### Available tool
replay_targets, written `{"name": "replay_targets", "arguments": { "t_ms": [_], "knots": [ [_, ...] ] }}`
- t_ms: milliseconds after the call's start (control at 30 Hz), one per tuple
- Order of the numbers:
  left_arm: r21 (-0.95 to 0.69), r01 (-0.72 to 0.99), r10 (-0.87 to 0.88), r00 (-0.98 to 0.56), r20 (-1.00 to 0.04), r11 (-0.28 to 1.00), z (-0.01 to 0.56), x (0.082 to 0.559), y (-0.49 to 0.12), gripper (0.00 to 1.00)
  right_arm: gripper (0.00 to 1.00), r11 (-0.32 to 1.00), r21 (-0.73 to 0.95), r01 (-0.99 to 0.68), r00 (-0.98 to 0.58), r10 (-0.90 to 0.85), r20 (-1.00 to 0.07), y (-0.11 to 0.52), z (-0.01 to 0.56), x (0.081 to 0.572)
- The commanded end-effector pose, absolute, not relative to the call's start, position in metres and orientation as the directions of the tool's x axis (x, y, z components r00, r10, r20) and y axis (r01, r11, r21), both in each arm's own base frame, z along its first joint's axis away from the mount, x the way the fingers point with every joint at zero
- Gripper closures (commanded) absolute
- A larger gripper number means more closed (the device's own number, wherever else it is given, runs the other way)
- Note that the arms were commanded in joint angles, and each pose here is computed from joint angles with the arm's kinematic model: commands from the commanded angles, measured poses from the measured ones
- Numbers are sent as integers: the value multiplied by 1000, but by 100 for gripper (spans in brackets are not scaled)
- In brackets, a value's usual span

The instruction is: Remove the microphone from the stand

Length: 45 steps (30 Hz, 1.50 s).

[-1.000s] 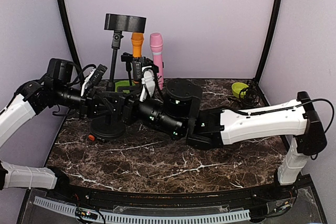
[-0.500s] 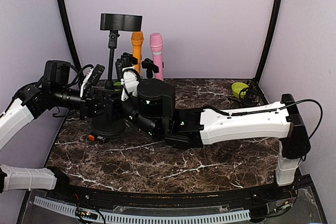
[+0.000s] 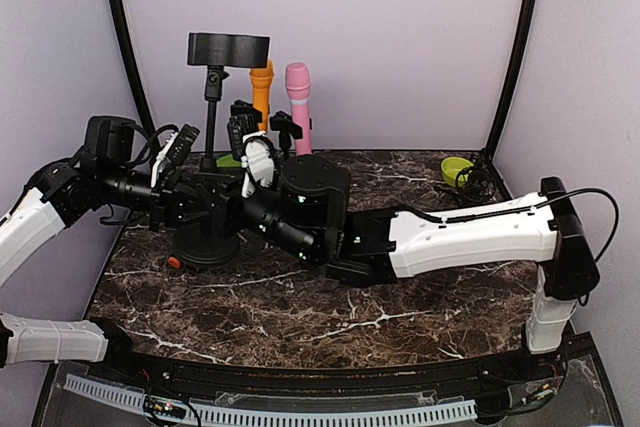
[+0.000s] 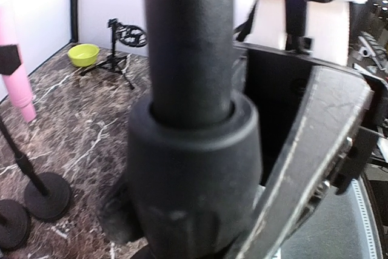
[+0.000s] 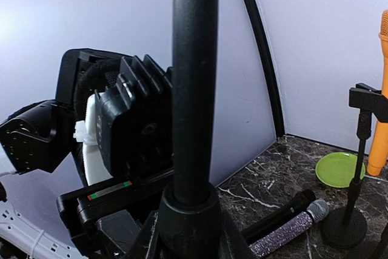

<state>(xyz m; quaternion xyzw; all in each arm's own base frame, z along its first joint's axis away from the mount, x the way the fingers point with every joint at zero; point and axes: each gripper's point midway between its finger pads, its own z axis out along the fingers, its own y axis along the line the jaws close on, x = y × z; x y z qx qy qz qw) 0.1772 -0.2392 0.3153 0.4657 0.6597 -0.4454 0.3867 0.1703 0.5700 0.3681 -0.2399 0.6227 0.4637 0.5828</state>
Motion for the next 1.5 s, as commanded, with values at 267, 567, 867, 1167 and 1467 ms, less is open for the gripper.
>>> {"name": "replay_targets", "arguments": {
  "t_ms": [267, 567, 867, 1167, 1467],
  "knots": [
    [-237, 971, 165, -227, -960, -43, 367, 147, -245, 100, 89, -396, 171, -902, -351, 446, -823, 510, 463, 71],
    [-233, 972, 156, -224, -962, -42, 372, 148, -246, 100, 33, -250, 245, -937, -337, 452, -826, 514, 452, 97],
    [-227, 972, 159, -216, -963, -58, 371, 144, -245, 100, 27, -58, 277, -959, -275, 434, -858, 527, 435, 118],
    [-216, 974, 163, -202, -966, -74, 371, 139, -243, 100, 42, 54, 294, -954, -253, 376, -892, 551, 422, 139],
    [-188, 979, 169, -173, -970, -75, 371, 135, -241, 100, 46, 210, 306, -929, -225, 335, -915, 547, 405, 158]
  ]
}}
